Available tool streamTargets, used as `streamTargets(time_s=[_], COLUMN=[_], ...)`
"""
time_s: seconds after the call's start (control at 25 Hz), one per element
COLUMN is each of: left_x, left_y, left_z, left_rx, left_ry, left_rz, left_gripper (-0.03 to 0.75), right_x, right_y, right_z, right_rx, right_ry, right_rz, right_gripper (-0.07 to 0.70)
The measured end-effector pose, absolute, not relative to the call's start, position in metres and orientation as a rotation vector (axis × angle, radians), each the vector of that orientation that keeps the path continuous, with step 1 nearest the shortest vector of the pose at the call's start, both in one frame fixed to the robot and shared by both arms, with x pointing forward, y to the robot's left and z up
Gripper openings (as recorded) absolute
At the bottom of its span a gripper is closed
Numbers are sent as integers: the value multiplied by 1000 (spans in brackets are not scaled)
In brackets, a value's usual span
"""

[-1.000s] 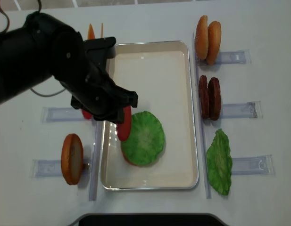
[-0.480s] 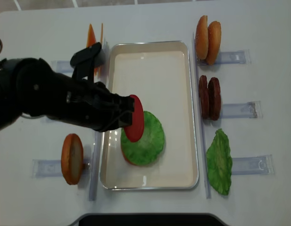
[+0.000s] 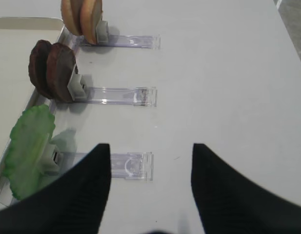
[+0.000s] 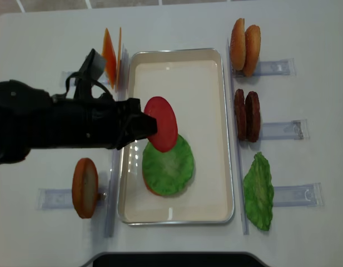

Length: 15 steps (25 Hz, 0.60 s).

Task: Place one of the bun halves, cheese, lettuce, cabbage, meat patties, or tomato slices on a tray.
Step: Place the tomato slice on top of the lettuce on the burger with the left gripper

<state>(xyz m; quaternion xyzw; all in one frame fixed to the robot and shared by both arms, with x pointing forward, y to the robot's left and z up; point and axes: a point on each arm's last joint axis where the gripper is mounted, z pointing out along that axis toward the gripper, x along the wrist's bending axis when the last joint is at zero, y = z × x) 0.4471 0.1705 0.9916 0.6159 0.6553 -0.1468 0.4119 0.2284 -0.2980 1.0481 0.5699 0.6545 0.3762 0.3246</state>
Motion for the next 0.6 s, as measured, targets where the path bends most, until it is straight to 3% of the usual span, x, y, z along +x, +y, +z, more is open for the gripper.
streamTargets(time_s=[0.44,0.6], left_x=[436,440], left_y=[180,178], left_z=[980,965], left_rx=[1612,1640], left_ry=[1571,1616], left_rz=[-484,-531], left_gripper=[57,57], right_x=[228,228], right_y=[-298,-298], right_z=[1048,1048], right_rx=[1494,1494], right_ry=[1716,1716], right_rz=[986,986], right_gripper=[360,360])
